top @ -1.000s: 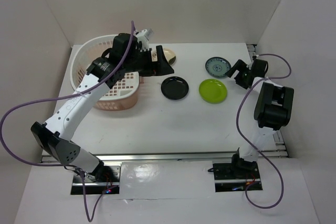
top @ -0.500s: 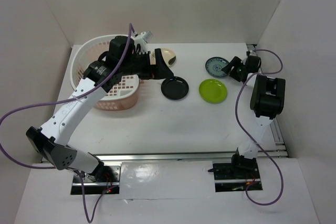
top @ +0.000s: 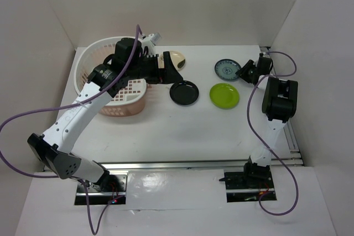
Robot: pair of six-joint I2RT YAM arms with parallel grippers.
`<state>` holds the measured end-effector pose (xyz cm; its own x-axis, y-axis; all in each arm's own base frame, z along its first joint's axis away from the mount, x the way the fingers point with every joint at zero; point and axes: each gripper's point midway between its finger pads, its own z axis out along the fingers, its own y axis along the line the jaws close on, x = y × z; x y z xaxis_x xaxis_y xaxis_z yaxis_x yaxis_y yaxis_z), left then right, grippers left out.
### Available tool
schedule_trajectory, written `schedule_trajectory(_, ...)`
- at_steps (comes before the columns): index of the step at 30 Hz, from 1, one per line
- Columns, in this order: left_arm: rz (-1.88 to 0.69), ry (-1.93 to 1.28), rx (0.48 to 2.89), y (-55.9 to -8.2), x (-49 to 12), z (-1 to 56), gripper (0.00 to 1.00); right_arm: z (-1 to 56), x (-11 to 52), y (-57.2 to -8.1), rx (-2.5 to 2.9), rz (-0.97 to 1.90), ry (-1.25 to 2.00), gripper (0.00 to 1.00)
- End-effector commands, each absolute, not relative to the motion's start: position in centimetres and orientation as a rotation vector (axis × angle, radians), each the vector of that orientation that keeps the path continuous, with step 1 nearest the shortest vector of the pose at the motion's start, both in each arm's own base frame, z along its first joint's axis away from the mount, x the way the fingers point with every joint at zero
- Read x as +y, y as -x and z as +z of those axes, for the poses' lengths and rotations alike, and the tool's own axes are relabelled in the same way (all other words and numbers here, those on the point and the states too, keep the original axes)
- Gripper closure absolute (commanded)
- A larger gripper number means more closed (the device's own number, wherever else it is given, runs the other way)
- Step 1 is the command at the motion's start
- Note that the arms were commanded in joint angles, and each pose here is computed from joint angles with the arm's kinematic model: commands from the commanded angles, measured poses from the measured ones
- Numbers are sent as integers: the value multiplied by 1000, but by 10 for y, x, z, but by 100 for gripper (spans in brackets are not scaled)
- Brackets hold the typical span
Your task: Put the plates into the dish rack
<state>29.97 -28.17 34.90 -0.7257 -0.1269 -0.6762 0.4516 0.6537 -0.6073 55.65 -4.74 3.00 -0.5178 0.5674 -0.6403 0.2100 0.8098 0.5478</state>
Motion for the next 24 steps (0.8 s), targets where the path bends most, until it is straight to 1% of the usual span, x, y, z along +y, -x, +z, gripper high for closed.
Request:
schedule_trajectory(1, -1081, -317, 2062, -292, -283, 377, 1, -30, -53, -527, 2282, 441, -721, 60)
schedule_trajectory(3, -1097, -316, 2056, -291, -285, 379, 1, -37, -56, -524, 2289, 448, -768, 68)
schedule_trajectory(4, -1097, -316, 2056, -291, -285, 379, 1, -37, -56, -524, 2289, 448, -768, 75)
schedule_trajectory(5, -1097, -316, 2056, -291, -285, 379, 1, -37, -56, -526, 2284, 453, -781, 79)
schedule_trajectory(7, -1097, -316, 2056, -291, -285, 379, 1, -44, -61, -522, 2289, 458, -830, 83)
schedule_trajectory(9, -1097, -316, 2056, -291, -285, 379, 1, -41, -60, -524, 2283, 467, -852, 89)
schedule_trajectory(10, -1095, -314, 2066, -291, -285, 375, 1, -42, -63, -525, 2278, 483, -887, 93)
schedule_trajectory(11, -1087, -308, 2066, -292, -284, 375, 1, -40, -62, -530, 2272, 498, -877, 100)
schedule_trajectory(13, -1075, -299, 2065, -294, -283, 374, 1, -40, -60, -532, 2276, 524, -907, 100)
schedule_trajectory(17, -1036, -268, 2064, -298, -278, 373, 1, -19, -48, -548, 2227, 580, -886, 100)
schedule_trajectory(19, -984, -229, 2073, -305, -272, 369, 1, 12, -45, -562, 2130, 647, -898, 100)
schedule_trajectory(22, -913, -184, 2132, -313, -266, 354, 1, 29, -33, -564, 2048, 739, -922, 100)
schedule_trajectory(23, -881, -182, 2138, -320, -266, 353, 1, 52, -31, -571, 1974, 784, -920, 100)
schedule_trajectory(24, -855, -168, 2160, -323, -264, 348, 1, 67, -21, -569, 1938, 844, -916, 100)
